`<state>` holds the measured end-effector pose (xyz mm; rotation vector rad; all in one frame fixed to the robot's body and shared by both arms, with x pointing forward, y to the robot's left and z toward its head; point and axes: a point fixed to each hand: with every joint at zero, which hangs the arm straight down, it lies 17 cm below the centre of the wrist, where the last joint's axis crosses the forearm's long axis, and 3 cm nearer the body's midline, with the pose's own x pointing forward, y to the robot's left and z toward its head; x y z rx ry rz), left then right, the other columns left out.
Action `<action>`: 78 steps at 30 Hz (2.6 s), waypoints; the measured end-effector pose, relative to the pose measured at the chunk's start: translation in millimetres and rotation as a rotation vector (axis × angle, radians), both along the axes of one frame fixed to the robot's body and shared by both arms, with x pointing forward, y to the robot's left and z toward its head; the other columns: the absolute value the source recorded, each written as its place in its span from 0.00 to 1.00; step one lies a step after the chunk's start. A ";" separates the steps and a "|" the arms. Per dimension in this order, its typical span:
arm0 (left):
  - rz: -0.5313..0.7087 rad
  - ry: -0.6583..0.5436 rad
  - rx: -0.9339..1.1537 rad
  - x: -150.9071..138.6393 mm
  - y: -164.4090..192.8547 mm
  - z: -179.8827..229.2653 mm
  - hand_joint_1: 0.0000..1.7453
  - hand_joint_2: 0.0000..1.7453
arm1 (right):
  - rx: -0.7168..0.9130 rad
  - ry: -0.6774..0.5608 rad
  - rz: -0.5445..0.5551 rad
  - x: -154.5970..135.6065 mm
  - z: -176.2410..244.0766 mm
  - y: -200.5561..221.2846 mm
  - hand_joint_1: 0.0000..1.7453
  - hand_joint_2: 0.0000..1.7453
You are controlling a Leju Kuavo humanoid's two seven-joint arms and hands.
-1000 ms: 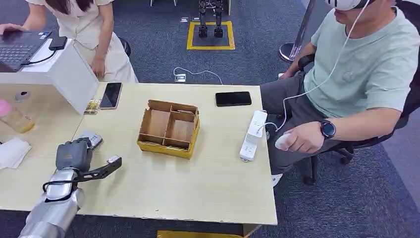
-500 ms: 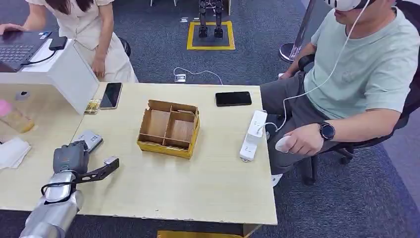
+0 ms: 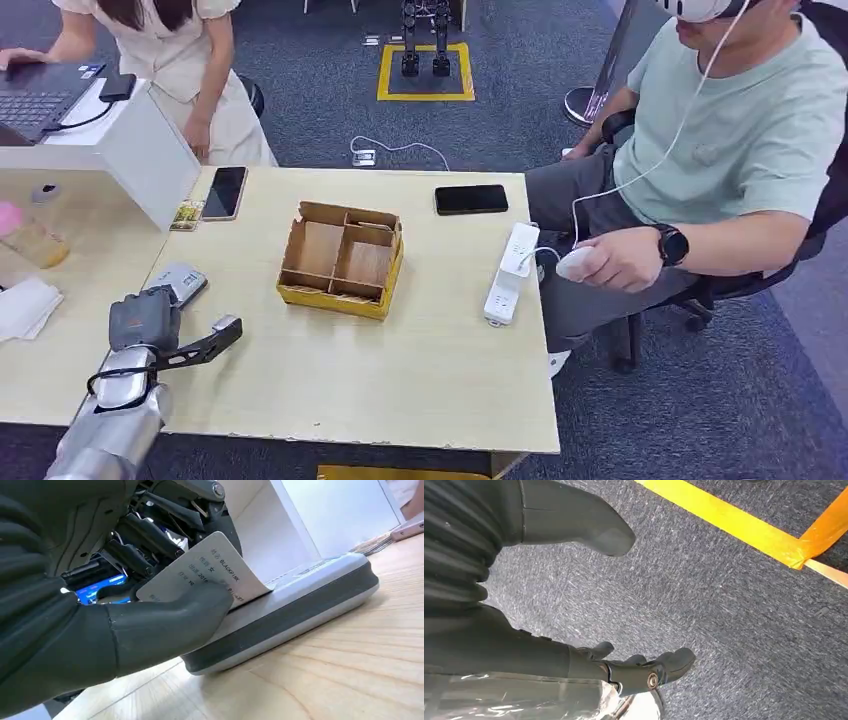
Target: Pass the card to the sensor for recognition and then transmit it.
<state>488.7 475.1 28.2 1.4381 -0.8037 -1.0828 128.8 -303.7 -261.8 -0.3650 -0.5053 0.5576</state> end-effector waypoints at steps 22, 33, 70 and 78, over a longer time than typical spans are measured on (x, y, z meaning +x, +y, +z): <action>-0.208 -0.320 -0.080 102.5 -92.0 199.6 1.00 1.00 | -0.010 -0.008 0.022 3.8 1.1 -0.9 0.00 1.00; -0.176 -0.435 -0.062 118.8 -117.2 267.4 1.00 1.00 | -0.011 -0.016 0.047 9.4 2.3 2.5 0.00 1.00; -0.185 -0.428 -0.037 120.8 -130.7 255.5 0.00 1.00 | -0.019 -0.011 0.055 10.7 2.3 2.4 0.00 1.00; -0.278 -0.387 -0.073 124.9 -143.5 246.6 0.00 1.00 | -0.019 -0.011 0.052 9.9 2.2 1.4 0.00 1.00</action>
